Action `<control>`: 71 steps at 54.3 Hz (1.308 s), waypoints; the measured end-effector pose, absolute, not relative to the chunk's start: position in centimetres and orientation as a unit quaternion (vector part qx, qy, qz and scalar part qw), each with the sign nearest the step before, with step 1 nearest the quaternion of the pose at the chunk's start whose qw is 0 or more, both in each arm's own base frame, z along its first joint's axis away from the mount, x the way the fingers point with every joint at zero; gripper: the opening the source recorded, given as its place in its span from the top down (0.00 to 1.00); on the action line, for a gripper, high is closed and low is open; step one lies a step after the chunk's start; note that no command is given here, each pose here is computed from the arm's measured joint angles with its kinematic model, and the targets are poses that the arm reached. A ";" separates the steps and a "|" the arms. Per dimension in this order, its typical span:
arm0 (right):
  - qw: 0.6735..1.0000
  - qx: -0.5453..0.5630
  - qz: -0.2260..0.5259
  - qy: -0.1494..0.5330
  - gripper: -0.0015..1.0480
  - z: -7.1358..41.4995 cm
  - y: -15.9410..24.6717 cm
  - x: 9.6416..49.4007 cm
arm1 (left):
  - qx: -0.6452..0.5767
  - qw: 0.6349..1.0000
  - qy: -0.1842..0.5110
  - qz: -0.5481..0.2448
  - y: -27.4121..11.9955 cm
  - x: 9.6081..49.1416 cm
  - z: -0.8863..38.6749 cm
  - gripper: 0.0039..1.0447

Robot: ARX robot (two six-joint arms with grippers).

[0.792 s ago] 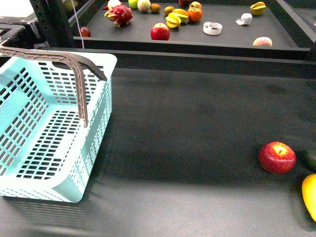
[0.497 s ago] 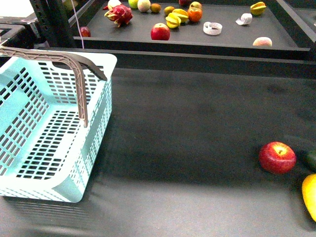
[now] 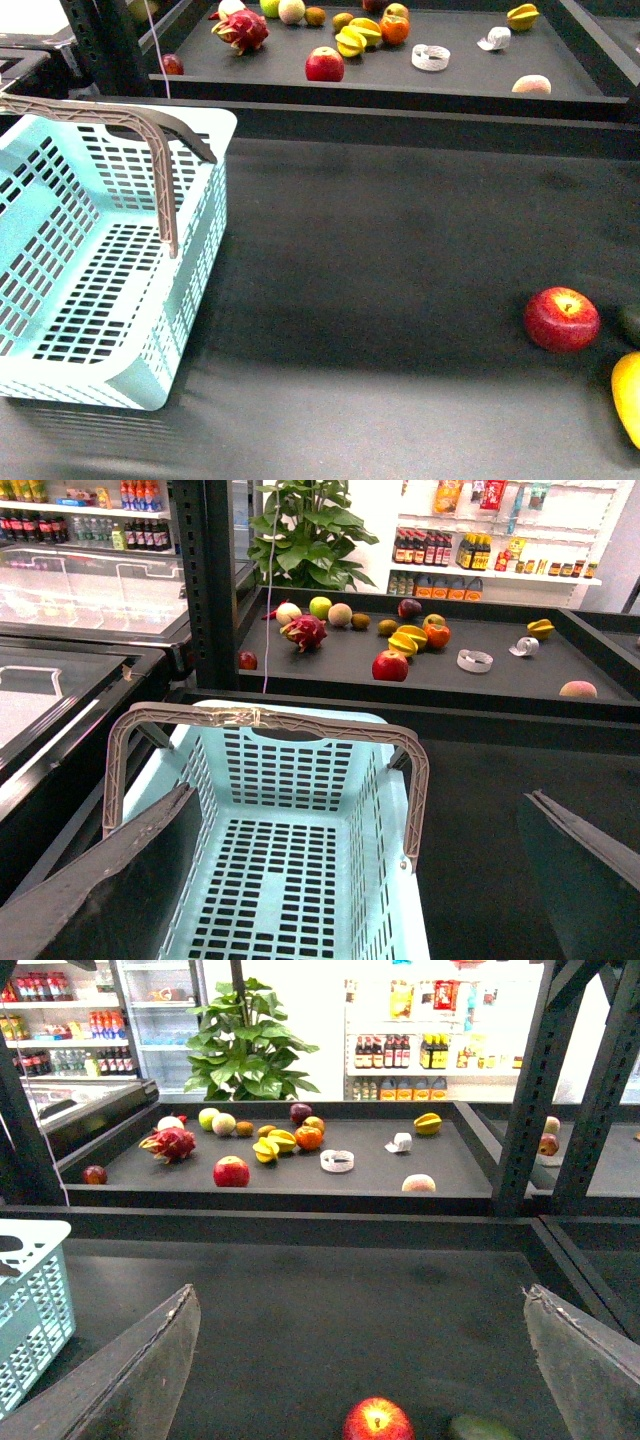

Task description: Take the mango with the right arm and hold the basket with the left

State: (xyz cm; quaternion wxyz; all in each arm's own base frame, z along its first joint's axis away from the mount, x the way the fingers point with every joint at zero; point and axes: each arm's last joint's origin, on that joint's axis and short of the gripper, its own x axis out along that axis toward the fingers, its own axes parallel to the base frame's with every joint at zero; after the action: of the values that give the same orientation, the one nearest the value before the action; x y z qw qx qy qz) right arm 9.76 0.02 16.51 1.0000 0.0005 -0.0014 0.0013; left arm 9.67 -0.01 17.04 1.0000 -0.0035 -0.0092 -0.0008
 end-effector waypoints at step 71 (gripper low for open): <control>1.000 0.000 0.002 -0.001 0.08 16.5 0.0 9.8 | -0.321 0.922 0.126 0.176 -2.1 32.7 13.7 0.05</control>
State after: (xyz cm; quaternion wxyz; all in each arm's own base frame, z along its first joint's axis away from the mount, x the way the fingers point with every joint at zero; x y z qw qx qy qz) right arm 9.76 0.02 16.51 1.0000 0.0005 -0.0014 0.0015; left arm 32.67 -2.10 13.68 0.9222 -0.3208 0.1259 0.1755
